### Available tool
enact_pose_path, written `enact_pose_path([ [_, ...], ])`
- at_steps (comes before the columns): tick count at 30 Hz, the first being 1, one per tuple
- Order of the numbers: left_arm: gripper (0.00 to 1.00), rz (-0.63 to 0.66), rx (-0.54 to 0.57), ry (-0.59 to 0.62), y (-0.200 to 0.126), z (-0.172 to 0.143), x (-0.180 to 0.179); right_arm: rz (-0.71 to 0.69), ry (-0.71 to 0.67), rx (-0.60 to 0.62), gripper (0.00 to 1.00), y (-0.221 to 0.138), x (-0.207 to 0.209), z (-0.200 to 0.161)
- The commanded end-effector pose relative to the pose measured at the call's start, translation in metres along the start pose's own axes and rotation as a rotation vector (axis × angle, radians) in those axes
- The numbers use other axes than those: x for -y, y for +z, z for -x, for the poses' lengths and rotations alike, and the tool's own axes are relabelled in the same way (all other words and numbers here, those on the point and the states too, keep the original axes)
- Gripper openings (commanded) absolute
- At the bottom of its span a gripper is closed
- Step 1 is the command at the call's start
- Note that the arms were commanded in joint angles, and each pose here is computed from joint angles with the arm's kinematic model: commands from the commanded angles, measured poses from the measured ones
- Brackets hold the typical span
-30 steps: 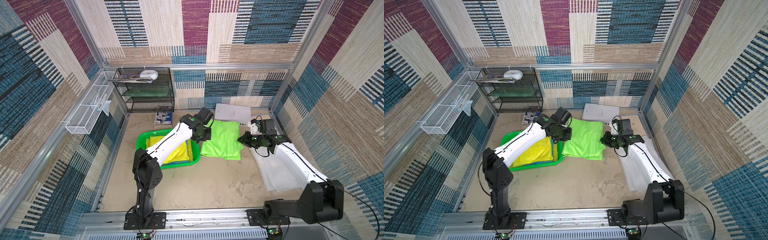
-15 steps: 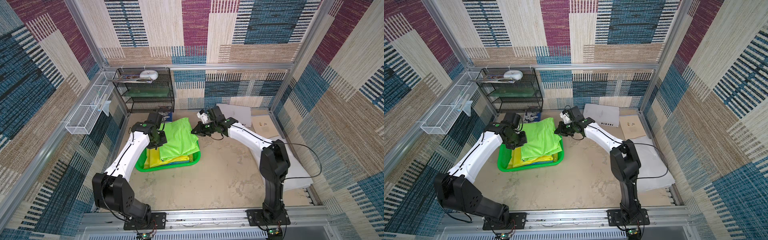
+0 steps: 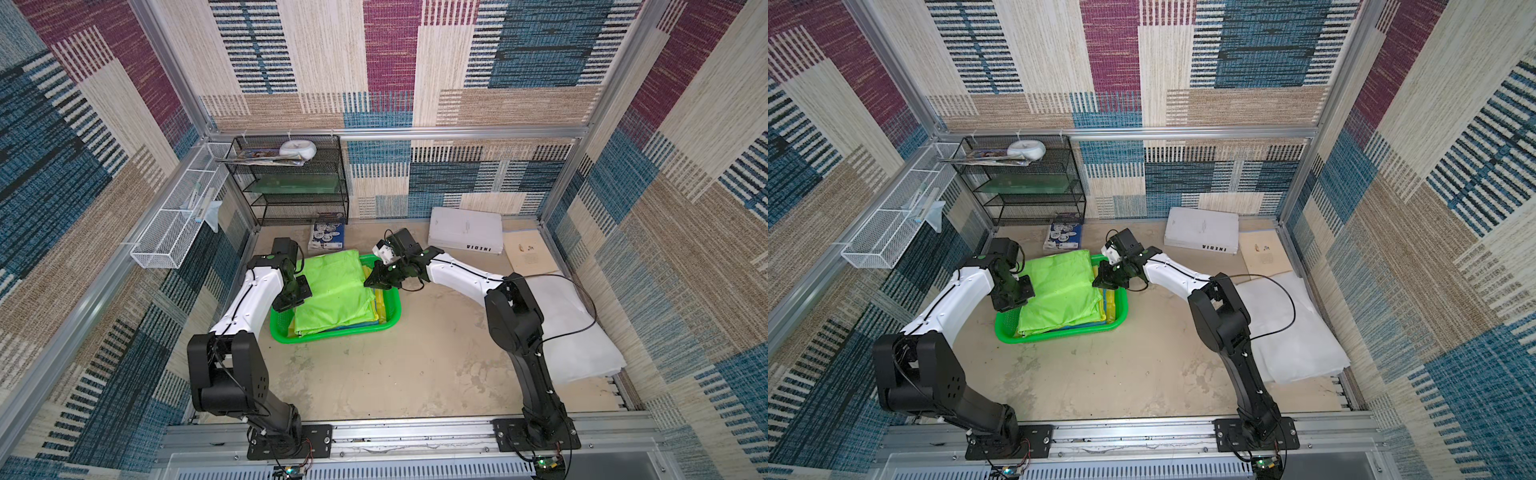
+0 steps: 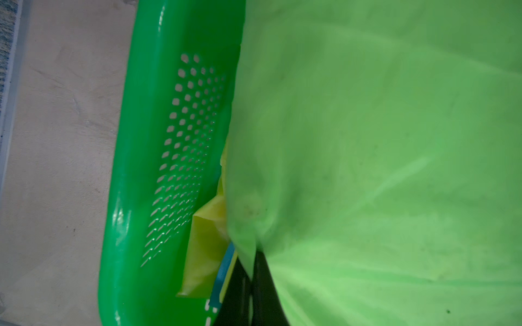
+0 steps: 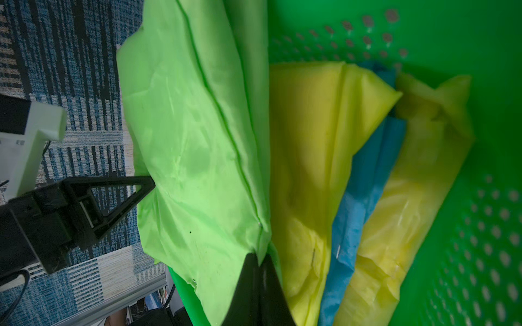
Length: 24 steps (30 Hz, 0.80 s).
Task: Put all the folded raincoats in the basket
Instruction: Place the raincoat in the basket.
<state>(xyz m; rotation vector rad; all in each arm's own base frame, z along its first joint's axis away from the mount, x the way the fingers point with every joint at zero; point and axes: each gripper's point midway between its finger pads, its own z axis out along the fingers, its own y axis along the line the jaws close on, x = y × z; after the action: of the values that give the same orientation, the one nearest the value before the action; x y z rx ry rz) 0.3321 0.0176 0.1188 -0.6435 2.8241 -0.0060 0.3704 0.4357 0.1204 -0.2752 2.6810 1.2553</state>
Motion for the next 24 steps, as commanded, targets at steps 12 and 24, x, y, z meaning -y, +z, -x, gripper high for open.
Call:
enact_pose_path([
  [12, 0.04, -0.042, -0.049, 0.022, 0.008, -0.011, 0.006, 0.013, -0.009, 0.028, 0.00, -0.011, -0.002, -0.016],
  [24, 0.45, -0.016, -0.034, 0.036, 0.001, -0.013, -0.001, -0.017, -0.030, 0.026, 0.26, -0.018, -0.001, -0.016],
])
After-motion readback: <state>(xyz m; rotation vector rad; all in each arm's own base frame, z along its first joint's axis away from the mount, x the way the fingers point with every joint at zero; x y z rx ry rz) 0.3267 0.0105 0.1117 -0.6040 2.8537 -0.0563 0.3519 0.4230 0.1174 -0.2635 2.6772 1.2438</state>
